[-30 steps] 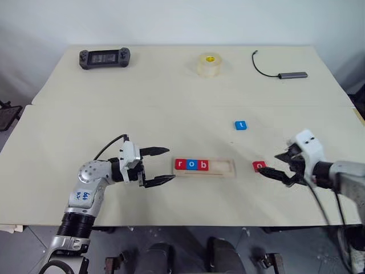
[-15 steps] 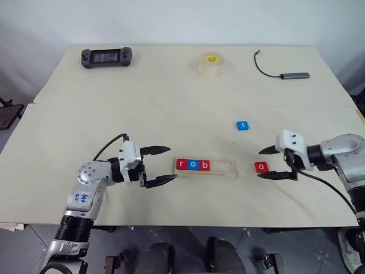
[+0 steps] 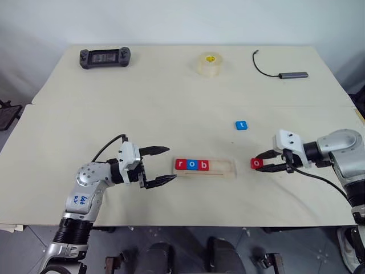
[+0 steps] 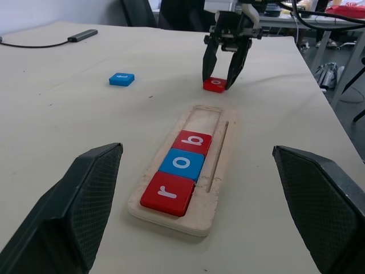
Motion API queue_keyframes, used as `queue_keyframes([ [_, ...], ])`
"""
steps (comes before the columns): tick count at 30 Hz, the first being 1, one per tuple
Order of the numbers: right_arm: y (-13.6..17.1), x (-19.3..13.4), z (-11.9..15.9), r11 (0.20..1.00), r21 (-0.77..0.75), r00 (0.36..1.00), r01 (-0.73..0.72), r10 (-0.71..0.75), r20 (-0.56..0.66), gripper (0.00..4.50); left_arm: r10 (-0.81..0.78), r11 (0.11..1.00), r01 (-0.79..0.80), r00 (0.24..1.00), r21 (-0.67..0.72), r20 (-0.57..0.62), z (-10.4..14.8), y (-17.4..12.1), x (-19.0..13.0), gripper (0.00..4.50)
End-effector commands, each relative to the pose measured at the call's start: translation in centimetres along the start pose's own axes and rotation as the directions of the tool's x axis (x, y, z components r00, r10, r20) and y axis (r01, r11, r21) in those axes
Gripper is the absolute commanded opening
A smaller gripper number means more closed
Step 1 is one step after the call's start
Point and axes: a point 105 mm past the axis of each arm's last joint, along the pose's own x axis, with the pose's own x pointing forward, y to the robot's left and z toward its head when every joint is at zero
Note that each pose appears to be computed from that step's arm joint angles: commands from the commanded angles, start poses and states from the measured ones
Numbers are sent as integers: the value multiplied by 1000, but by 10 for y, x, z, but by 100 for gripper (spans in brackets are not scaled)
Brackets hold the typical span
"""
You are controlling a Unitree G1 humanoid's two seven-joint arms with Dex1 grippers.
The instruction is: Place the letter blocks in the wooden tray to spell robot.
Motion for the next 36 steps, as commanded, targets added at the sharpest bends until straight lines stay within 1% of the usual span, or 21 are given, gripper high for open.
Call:
queue_keyframes([
  [1,2,-2,45,996,-82,996,-44,50,79,145,0,999,-2,1000,40,31,11,0,0,450],
  [3,7,10,69,994,-73,990,-81,89,112,145,2,999,-3,1000,41,31,10,0,0,450],
  [4,10,15,76,994,-71,989,-89,96,115,145,3,999,-4,999,41,32,10,1,0,450],
  [6,9,25,78,997,-32,994,-69,71,78,145,5,999,-7,999,41,34,11,1,0,450],
  [10,11,51,88,998,-28,994,-63,65,86,145,9,999,-11,999,35,39,10,-2,2,450],
  [15,16,68,85,997,-34,995,-74,76,58,145,21,999,-22,999,33,43,11,-4,2,450],
  [26,26,77,77,994,-6,993,-112,113,43,145,37,999,-38,999,35,34,12,-3,-2,450],
  [28,26,78,74,994,-2,994,-107,107,36,221,37,999,-38,999,38,34,12,-3,-2,450],
  [30,24,78,74,996,-2,995,-94,94,42,285,36,999,-37,999,39,32,12,-2,-2,450],
  [32,23,77,76,996,-4,995,-87,87,49,360,35,999,-36,999,39,32,12,-2,-2,450],
  [34,23,71,78,997,-7,996,-78,78,53,422,34,999,-35,999,38,33,13,-2,-2,450],
  [35,22,68,78,997,-7,996,-72,73,55,449,33,999,-34,999,38,32,12,-2,-2,450],
  [36,22,64,78,998,-8,996,-67,67,56,449,33,999,-34,999,38,32,12,-2,-2,450],
])
